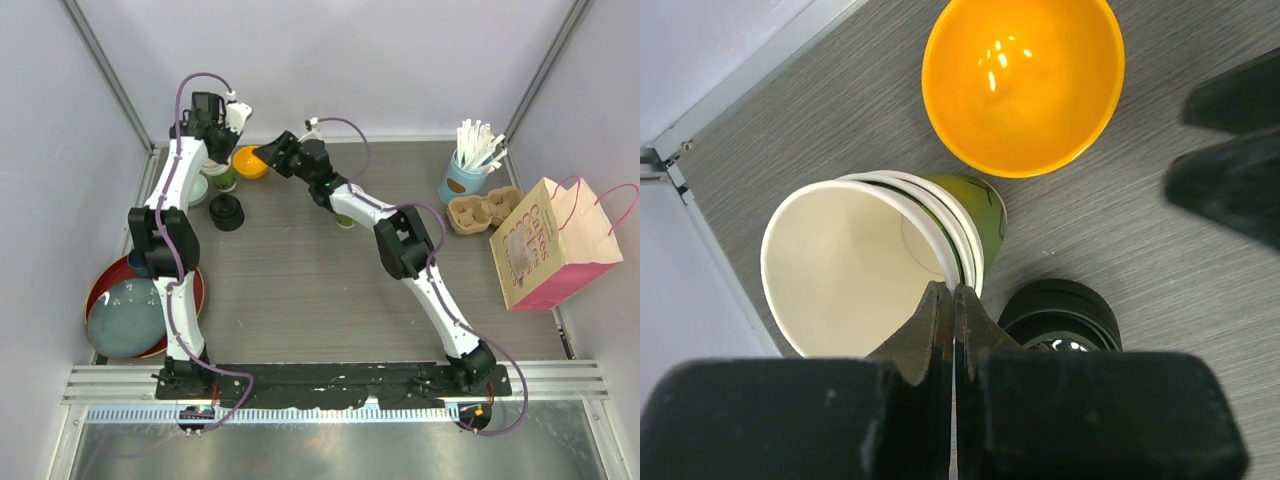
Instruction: Pack the takeout coffee
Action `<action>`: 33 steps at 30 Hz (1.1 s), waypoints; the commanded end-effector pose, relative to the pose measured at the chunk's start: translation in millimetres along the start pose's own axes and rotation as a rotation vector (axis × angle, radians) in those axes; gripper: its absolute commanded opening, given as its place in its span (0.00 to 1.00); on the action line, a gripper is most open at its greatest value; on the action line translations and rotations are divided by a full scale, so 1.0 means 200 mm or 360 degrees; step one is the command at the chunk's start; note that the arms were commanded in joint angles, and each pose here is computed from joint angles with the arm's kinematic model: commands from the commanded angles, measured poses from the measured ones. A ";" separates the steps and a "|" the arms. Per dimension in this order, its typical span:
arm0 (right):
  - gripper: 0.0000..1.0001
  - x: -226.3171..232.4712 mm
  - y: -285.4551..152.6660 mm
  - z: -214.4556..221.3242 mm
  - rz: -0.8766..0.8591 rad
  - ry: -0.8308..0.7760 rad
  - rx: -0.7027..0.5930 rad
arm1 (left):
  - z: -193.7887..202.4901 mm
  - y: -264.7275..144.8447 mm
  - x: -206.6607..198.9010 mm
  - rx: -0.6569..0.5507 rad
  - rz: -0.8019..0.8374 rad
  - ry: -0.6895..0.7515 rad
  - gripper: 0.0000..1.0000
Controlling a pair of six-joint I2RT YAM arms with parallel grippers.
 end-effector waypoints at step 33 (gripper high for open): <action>0.48 0.27 0.20 0.28 -0.0173 0.0188 -0.0155 | -0.06 -0.15 -0.04 -0.0126 0.0090 0.0017 0.00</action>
Point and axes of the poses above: each gripper's point midway between its finger pads, its own y axis out along the fingers, its own x axis along the line the jaws close on, z = x × y, the point moved 1 cm from there along -y, back along the fingers, and after that the axes turned 4 degrees about y, right-handed, at the moved point
